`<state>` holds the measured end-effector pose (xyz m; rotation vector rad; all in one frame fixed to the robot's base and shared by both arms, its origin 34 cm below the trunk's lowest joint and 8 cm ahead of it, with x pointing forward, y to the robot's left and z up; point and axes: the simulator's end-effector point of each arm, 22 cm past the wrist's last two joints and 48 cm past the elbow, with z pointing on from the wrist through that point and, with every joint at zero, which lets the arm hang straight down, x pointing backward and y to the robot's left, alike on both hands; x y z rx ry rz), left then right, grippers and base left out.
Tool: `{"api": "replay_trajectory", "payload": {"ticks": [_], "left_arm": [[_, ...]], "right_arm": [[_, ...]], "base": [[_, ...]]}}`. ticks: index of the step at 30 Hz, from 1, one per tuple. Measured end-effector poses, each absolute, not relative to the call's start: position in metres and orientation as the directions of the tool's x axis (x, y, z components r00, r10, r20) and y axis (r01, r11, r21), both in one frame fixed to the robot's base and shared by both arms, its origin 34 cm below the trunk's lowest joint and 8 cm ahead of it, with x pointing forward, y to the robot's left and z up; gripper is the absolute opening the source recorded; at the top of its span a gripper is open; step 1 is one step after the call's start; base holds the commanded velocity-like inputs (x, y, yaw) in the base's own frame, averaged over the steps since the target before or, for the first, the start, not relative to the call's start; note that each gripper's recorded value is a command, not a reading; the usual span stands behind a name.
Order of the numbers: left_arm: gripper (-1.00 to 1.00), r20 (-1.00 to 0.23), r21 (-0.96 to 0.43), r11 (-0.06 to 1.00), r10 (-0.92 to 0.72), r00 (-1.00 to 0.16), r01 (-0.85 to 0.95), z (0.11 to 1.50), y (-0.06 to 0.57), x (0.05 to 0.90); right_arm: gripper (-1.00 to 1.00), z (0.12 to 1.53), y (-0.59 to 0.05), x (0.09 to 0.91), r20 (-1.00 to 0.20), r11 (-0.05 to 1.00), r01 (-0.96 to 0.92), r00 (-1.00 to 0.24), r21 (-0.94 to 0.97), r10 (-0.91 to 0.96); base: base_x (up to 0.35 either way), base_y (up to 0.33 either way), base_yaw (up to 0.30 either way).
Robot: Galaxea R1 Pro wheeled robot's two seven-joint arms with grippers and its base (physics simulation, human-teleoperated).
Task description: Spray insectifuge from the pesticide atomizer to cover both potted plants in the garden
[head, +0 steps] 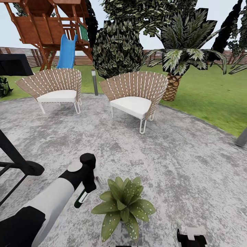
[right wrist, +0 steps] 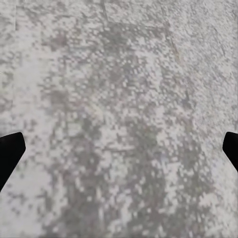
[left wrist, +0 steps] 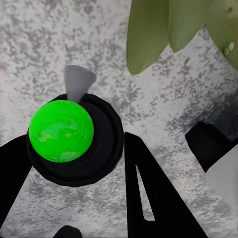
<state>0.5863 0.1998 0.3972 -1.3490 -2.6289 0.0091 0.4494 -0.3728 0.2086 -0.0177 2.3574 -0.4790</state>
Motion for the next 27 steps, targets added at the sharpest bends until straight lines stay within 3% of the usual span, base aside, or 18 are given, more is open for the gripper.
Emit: {"api": "replay_trajectory", "payload": {"ticks": [27], "left_arm": [[-1.0,0.169,-0.097,0.595,0.8,-0.576,0.798,0.391,0.202,0.585]], "right_arm": [[1.0,0.205,-0.373,0.446,-0.648,0.931,0.12,-0.748,-0.345,-0.144]], "base": [[0.0,0.0,-0.011]]}}
